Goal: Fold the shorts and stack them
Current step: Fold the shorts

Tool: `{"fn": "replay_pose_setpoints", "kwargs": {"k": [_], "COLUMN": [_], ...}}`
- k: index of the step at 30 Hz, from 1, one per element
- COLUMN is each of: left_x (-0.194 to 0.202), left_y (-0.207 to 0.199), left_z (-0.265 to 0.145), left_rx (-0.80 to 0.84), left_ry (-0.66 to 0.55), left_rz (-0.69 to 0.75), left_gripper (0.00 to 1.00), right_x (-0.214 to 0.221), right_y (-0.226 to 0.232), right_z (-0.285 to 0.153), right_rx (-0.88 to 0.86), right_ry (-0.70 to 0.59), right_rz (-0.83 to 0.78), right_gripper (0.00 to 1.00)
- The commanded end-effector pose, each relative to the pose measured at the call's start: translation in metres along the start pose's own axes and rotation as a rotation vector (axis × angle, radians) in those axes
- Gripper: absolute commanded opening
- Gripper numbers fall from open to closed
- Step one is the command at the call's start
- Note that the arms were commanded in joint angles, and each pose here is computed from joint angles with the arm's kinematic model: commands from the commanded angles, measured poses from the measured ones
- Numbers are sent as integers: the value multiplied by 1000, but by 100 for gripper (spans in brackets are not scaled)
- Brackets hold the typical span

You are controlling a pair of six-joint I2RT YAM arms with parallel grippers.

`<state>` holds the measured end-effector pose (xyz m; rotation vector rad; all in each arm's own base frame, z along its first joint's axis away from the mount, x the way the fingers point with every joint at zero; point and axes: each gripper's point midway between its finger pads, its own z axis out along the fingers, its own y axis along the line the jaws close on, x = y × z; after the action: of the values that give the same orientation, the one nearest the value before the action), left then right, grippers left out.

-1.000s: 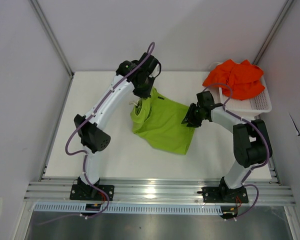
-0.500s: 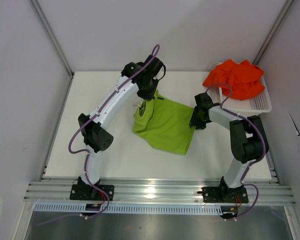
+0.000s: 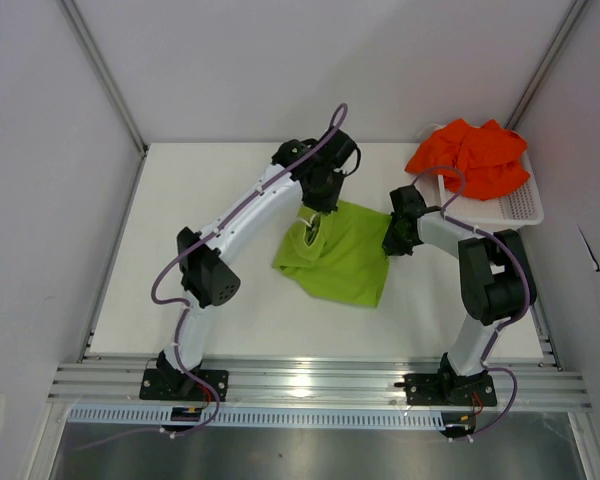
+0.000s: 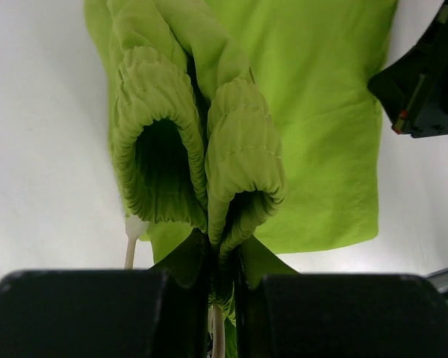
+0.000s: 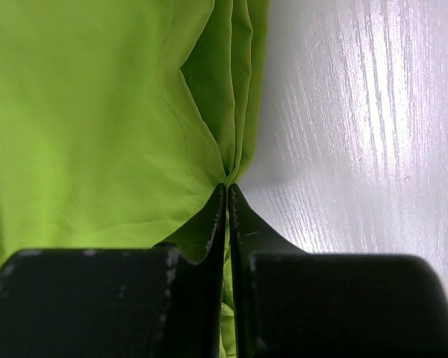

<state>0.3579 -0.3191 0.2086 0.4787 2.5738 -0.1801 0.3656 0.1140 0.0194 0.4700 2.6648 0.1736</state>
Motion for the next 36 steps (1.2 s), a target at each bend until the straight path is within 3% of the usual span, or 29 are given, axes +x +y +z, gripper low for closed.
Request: {"fn": "replay_pose_setpoints", "kwargs": {"k": [1,10,15,24,27,32,36], "left_x": [-16,-7,-12,-8,0,-6,-31], "left_y": [-35,-80,-106,-125,-132,-129,-118], "left_z": [3,15,25,57,68,74,49], "left_rx": [96,222,337,386,419,419,456], "left_ry": [-58,-30,-31,16,41,26,-45], "left_rz": [-60,-85,-172,-231,-248,-268,-284], "left_gripper": [4,1,0,14,32,95,99], "right_x": [8,9,7,1,-7,-26,-47], "right_y": [-10,-16,-17,-28,-32,-46,-57], "right_z": [12,16,15,9,2,-22,-53], "right_rx": [32,33,22,38,27,50,59], "right_ry": [10,14,2,-27,-54,-132,-224], "right_rz": [13,27,41,69,99,155,196], "right_gripper": [2,0,0,0,2,18,25]}}
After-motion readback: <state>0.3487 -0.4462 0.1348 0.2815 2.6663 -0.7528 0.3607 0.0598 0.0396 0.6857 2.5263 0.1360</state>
